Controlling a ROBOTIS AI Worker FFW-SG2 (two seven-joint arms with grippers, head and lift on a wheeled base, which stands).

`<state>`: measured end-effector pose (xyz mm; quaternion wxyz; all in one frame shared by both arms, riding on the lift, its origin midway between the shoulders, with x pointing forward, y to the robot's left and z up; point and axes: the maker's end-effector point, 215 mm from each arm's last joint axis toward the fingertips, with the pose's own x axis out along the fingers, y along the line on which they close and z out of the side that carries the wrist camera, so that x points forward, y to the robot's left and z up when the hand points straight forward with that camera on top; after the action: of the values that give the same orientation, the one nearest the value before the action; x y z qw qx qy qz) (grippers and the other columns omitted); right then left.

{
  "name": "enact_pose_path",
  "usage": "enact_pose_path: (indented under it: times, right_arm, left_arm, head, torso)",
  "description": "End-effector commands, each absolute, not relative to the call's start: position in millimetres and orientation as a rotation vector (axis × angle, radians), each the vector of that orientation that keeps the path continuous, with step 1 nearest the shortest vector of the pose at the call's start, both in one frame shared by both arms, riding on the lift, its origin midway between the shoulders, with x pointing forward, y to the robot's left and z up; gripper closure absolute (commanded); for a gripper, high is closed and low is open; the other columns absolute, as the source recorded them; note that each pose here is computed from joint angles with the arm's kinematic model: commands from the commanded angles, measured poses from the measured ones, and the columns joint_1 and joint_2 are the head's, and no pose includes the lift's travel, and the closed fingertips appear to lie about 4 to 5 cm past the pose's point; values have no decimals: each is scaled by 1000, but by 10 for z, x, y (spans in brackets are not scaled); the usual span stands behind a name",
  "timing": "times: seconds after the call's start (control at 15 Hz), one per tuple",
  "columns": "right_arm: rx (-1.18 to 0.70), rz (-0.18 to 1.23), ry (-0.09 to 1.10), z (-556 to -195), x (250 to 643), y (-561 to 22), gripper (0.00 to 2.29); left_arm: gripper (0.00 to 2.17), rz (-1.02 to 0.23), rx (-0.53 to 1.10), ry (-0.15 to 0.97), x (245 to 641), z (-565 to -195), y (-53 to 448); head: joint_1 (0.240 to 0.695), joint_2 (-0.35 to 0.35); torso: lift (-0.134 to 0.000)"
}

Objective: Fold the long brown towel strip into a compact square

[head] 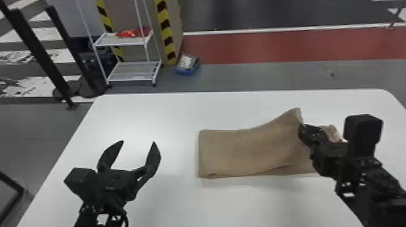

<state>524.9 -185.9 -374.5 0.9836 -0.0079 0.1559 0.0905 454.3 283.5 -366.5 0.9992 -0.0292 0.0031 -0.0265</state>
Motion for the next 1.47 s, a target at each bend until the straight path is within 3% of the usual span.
enact_pose_path:
  times: [0.0, 0.2, 0.47, 0.67, 0.8, 0.87, 0.93, 1.4]
  right_arm:
    - [28, 142, 291, -3569, 5251, -2105, 1298]
    - [23, 157, 351, -3928, 5292, -1986, 1298]
    - [66, 97, 303, -3496, 5327, -2404, 1298]
    - [71, 76, 355, -3719, 5337, -2517, 1278]
    - [79, 64, 386, -3880, 5329, -2565, 961]
    - [78, 44, 388, -3879, 5329, -2652, 188]
    - [80, 31, 390, -3884, 5323, -2717, -2]
    - [73, -37, 514, -4102, 5281, -3197, 63]
  left_arm:
    - [56, -49, -63, 15, 4529, -3714, 2843]
    - [56, -51, -65, 18, 4536, -3733, 2833]
    - [56, -46, -66, 28, 4524, -3790, 2862]
    - [56, -53, -69, 34, 4526, -3826, 2825]
    - [56, -57, -69, 34, 4533, -3829, 2799]
    - [56, -57, -70, 36, 4531, -3837, 2799]
    - [56, -56, -70, 39, 4528, -3854, 2800]
    - [56, -57, -72, 48, 4523, -3905, 2799]
  head:
    - [695, 112]
    - [695, 87]
    - [695, 88]
    - [695, 55]
    - [695, 37]
    - [695, 34]
    - [695, 29]
    - [695, -24]
  torso:
    - [-122]
    - [-122]
    - [-122]
    - [-122]
    - [-122]
    - [-122]
    - [-122]
    - [-122]
